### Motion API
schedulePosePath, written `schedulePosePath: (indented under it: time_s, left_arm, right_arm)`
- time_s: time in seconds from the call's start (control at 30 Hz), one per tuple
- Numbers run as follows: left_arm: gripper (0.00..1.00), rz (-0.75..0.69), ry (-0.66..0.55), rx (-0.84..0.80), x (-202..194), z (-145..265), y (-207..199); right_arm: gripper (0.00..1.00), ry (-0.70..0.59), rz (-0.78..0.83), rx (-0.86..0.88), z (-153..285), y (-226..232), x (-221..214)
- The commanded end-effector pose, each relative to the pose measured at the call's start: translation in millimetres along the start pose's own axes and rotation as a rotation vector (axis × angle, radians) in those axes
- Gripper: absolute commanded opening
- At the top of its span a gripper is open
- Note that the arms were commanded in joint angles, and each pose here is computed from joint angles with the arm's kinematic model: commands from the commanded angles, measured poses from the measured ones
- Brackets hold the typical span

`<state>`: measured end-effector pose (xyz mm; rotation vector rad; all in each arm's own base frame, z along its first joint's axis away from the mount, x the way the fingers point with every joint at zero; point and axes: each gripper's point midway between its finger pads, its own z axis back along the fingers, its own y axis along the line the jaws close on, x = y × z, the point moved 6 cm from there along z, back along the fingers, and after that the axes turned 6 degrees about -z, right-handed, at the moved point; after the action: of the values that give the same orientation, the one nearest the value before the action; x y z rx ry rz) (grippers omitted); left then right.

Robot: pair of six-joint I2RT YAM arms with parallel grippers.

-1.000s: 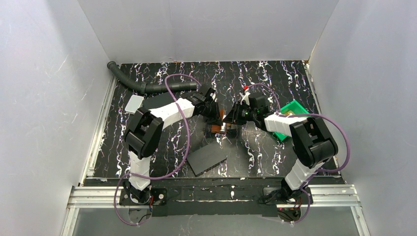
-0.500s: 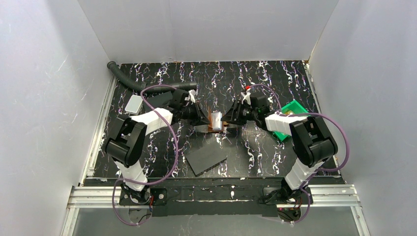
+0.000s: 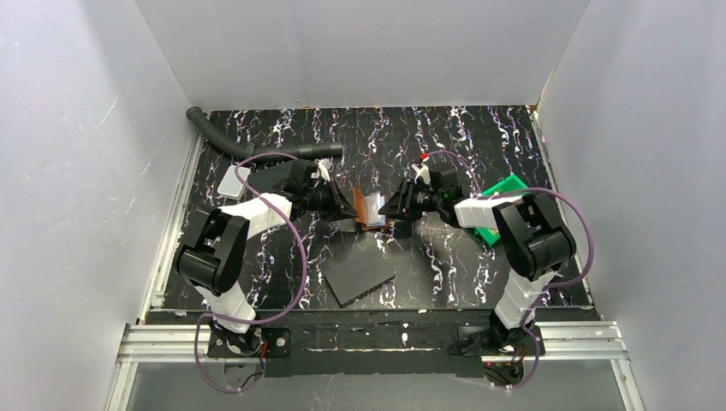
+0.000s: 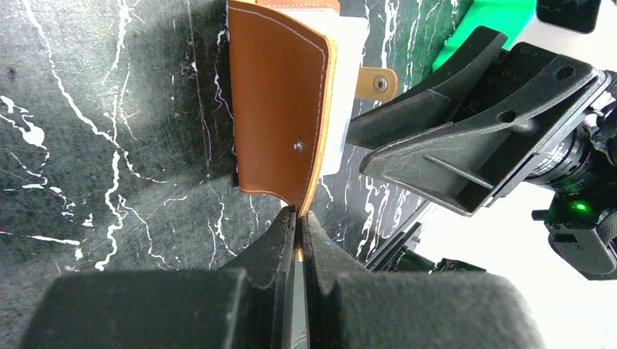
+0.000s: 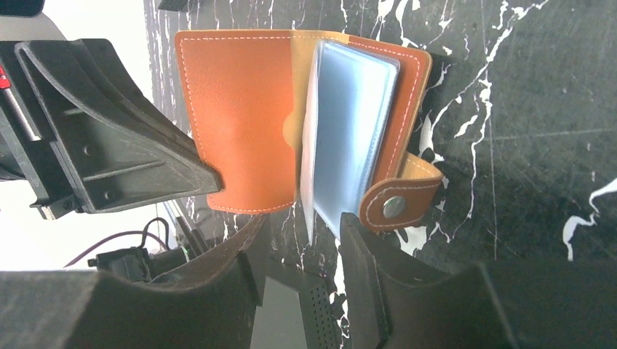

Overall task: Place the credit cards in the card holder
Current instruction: Open the card holder at the center of the board.

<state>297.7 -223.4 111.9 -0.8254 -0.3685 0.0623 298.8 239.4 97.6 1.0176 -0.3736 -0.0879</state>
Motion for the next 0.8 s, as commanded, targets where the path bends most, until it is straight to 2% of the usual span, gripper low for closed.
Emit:
schedulePosePath:
  time_s: [0.0,0.47,0.67,0.77]
  left_arm:
    - [0.00,0.015,0.033,0.030,-11,2,11]
    - [0.00,0.019,0.038,0.036,-11,5,17]
    - [0.01,0.031,0.054,0.072,-11,13,29]
    - [0.19,0.030,0.046,0.074,-9,18,33]
  right_arm:
    - [0.49,-0.018,0.049,0.075,-8,18,14]
    - [0.51,0.027,0.061,0.180,-44,46,1]
    - [0.54,0.044,0.120,0.154,-61,57,-6]
    - [0.54,0.056,0.106,0.132,-70,45,-10]
